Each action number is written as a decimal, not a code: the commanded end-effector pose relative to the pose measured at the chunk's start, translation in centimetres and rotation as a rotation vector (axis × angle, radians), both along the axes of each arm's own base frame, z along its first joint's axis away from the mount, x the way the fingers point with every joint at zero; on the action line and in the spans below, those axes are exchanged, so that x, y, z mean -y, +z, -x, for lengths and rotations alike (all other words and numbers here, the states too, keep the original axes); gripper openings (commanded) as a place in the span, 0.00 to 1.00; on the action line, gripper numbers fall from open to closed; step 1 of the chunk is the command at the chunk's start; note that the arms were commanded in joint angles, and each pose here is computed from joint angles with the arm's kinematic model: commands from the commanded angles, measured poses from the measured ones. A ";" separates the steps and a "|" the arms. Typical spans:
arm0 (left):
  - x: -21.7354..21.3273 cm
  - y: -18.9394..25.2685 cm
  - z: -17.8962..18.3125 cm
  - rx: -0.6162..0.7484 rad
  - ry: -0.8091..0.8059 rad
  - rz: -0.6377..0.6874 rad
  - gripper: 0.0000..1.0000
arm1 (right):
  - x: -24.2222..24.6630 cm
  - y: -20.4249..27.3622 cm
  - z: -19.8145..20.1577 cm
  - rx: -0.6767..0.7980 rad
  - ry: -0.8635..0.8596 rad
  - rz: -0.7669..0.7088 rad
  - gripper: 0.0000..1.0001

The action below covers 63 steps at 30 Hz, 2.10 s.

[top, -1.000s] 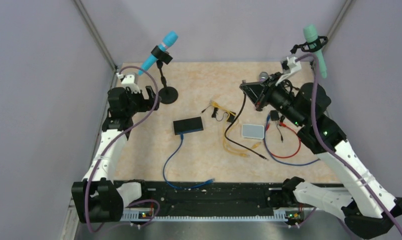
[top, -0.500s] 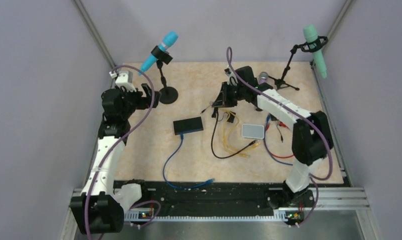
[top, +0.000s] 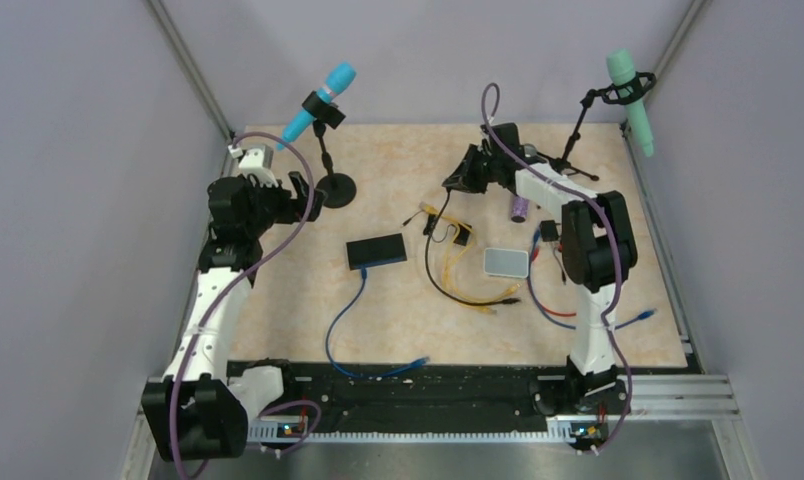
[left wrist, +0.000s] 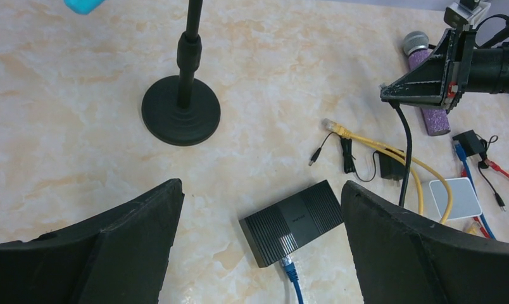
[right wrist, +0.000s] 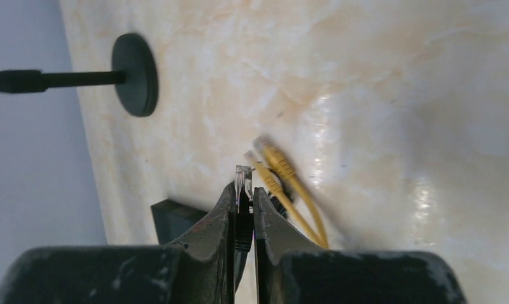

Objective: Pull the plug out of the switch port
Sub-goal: Place the connector at the center of the board, then pull the connector from the switch port.

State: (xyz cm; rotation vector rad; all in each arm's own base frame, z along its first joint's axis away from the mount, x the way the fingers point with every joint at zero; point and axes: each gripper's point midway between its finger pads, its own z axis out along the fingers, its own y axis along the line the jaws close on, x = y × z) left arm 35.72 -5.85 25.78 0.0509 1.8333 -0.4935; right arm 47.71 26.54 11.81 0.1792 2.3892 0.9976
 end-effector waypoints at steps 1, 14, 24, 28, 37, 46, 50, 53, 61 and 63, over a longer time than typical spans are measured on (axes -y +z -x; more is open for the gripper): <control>-0.2 0.2 -0.2 0.007 -0.005 -0.023 0.99 | 0.9 -0.4 -2.0 0.032 -0.086 0.008 0.12; -2.9 0.3 -0.2 0.063 0.158 -0.054 0.99 | 4.8 5.5 0.8 0.199 -0.020 0.187 0.54; -5.2 0.4 -0.9 0.069 0.328 -0.003 0.99 | 7.3 2.9 13.5 0.113 0.063 0.133 0.53; -5.6 -0.4 -1.2 0.026 0.356 0.008 0.99 | 8.3 0.8 16.8 0.077 0.064 0.143 0.50; -6.0 0.9 -1.1 0.102 0.392 0.042 0.99 | 7.7 -4.3 19.4 -0.083 0.132 0.151 0.36; -5.4 0.9 -1.3 0.092 0.339 0.005 0.99 | 5.2 -8.2 21.7 -0.177 0.181 0.226 0.30; -5.0 0.9 -1.1 0.104 0.318 0.012 0.99 | 4.9 -8.6 22.9 -0.193 0.164 0.228 0.29; -4.6 0.8 -1.1 0.108 0.295 0.012 0.99 | 4.8 -9.5 24.3 -0.229 0.173 0.242 0.29; -4.0 -0.2 -0.9 0.099 0.252 0.006 0.99 | 2.9 -8.6 26.3 -0.199 0.231 0.237 0.29; -3.8 -0.4 -1.0 0.093 0.245 0.007 0.99 | 2.9 -7.7 25.7 -0.163 0.208 0.238 0.29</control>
